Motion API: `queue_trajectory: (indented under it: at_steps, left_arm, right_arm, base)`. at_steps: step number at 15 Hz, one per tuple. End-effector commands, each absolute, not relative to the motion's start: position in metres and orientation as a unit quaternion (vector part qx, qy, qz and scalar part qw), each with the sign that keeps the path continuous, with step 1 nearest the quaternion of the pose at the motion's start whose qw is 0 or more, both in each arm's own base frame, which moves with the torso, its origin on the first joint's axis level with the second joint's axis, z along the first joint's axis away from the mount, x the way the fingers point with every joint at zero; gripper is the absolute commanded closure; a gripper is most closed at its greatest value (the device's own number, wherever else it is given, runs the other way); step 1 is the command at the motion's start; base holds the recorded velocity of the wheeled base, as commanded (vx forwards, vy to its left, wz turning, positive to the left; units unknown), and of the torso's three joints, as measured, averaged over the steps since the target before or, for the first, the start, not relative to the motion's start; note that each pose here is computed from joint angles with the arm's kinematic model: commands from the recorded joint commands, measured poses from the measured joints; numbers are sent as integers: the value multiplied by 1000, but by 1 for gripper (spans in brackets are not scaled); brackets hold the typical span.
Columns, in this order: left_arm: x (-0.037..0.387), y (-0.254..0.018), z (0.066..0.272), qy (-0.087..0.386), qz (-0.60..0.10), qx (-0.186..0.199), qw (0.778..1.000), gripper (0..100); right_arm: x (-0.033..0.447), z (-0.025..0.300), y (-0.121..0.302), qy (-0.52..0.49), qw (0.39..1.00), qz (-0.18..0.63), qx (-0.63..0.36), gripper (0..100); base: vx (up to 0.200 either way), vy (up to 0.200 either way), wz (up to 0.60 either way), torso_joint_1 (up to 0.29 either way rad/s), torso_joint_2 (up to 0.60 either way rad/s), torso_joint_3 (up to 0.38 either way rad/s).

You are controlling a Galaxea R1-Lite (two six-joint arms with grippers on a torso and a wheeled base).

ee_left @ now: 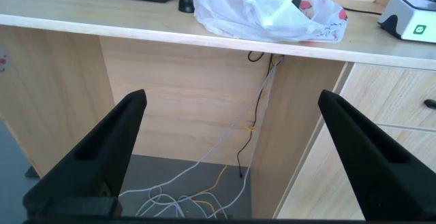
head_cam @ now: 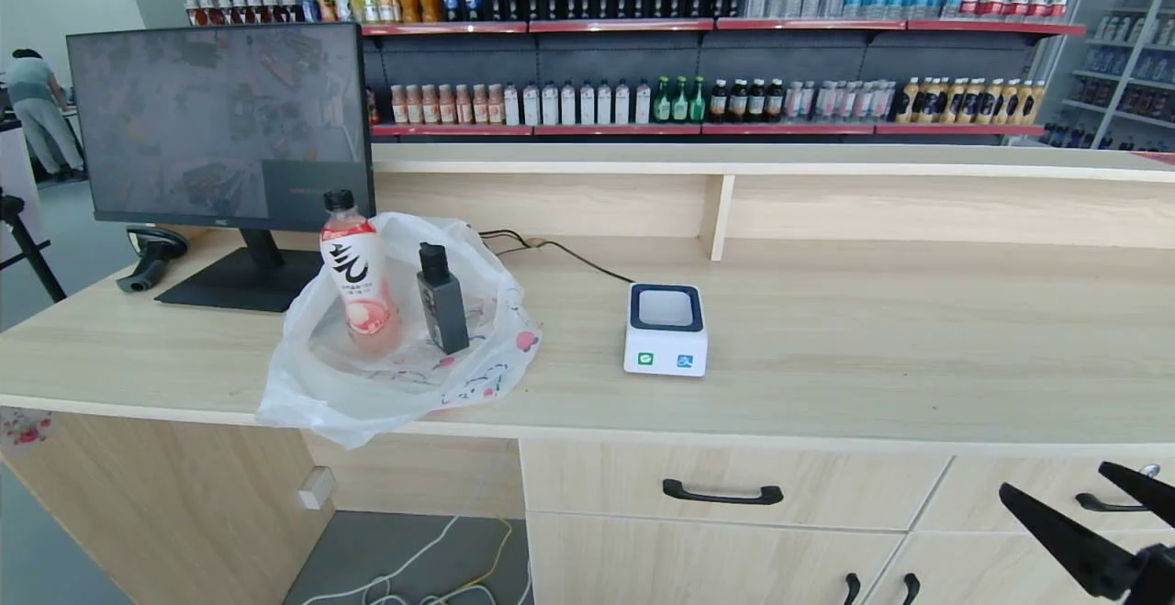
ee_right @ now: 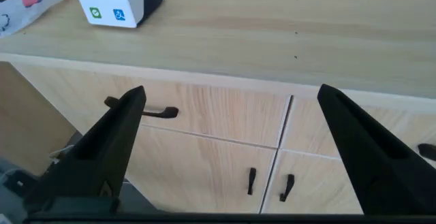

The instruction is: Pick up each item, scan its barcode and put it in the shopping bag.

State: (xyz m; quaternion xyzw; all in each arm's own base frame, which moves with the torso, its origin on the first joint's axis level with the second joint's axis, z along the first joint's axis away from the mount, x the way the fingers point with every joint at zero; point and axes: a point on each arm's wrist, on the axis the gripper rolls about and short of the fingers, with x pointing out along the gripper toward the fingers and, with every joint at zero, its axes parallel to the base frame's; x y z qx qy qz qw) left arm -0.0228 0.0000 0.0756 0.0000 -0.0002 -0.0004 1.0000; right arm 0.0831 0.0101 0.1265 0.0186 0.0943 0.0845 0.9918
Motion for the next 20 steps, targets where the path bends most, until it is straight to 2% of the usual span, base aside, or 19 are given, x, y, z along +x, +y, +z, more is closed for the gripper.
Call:
queue_trajectory:
  at_steps: [1,2,6,8,14,20]
  left_arm:
    - [-23,0,76,-1,0,0,1000,0]
    - [-23,0,76,-1,0,0,1000,0]
    - [-23,0,76,-1,-1,0,1000,0]
    - [-23,0,76,-1,-1,1,1000,0]
    - [-23,0,76,-1,0,0,1000,0]
    - [-23,0,76,-1,0,0,1000,0]
  right_arm:
    - [5,96,2,66,994,80,17,0]
    - [-12,82,0,66,994,82,13,0]
    - [-13,83,-1,74,994,78,12,0]
    - [-11,79,-1,72,997,-5,10,0]
    - [-23,76,-1,-3,1000,-17,20,0]
    - [-23,76,-1,-1,1000,-18,5,0]
  base:
    - [0,0,0,0,0,0]
    - [0,0,0,0,0,0]
    - [0,0,0,0,0,0]
    - [0,0,0,0,0,0]
    - [0,0,0,0,0,0]
    - [0,0,0,0,0,0]
